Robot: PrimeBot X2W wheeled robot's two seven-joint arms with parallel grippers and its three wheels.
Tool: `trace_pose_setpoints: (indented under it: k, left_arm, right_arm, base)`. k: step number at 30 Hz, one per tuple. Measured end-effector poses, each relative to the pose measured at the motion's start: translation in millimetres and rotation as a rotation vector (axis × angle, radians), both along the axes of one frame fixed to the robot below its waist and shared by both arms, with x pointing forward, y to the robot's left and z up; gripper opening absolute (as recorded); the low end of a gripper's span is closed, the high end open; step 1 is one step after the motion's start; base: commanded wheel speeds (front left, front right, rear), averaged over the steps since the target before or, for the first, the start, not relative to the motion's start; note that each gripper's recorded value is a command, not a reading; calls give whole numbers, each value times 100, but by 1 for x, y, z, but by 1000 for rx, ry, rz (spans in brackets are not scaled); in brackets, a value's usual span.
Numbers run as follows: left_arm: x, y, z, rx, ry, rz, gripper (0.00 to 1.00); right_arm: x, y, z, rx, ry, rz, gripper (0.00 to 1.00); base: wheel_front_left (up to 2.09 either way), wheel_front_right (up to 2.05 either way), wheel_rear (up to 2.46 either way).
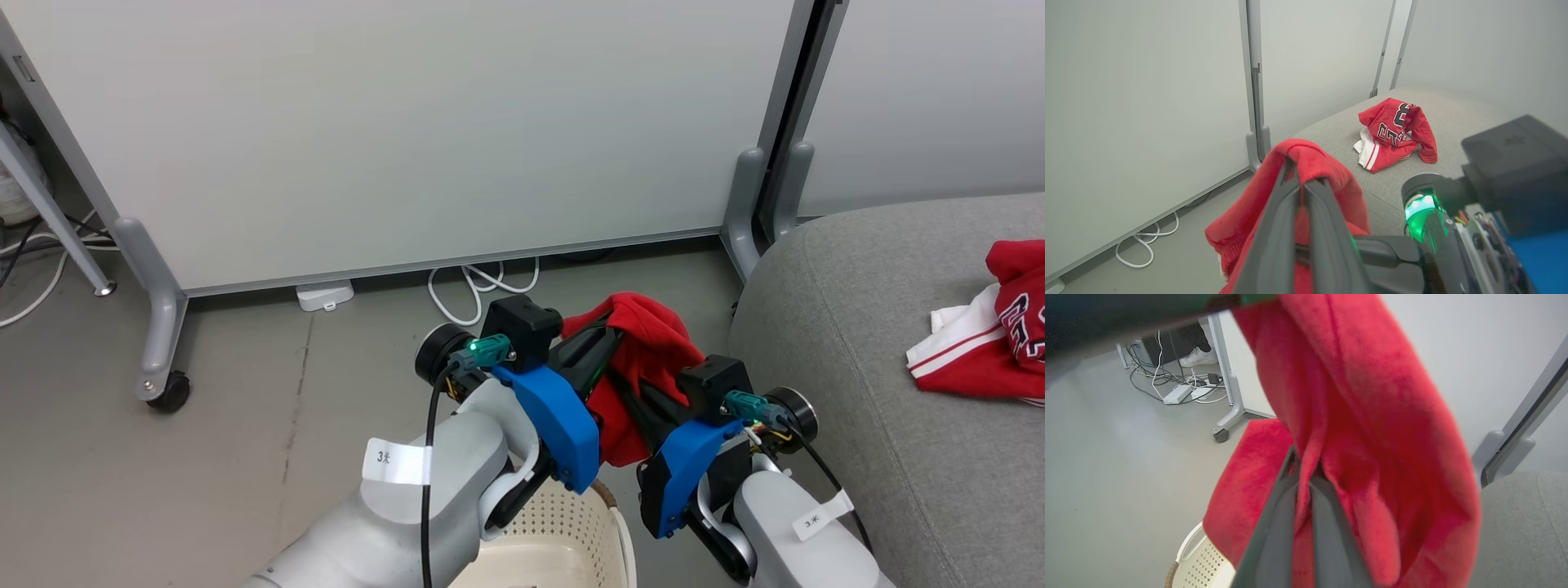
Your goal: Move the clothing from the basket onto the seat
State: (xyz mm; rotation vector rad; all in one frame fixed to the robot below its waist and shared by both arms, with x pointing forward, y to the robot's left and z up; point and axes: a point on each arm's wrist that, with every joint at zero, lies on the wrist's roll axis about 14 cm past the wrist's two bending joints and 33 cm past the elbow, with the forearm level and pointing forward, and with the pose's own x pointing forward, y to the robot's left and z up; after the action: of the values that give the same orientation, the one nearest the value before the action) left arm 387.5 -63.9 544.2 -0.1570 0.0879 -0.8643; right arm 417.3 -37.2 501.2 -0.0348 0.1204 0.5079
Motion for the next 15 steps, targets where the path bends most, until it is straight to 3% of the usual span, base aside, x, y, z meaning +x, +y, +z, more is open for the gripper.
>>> trace_pose_setpoints:
  k: [15]
  left_arm:
    - [0,-5,0,6,0,-9,0]
  right_arm:
    - [-5,-2,-2,-4,-2,2,0]
  base:
    - [0,0,0]
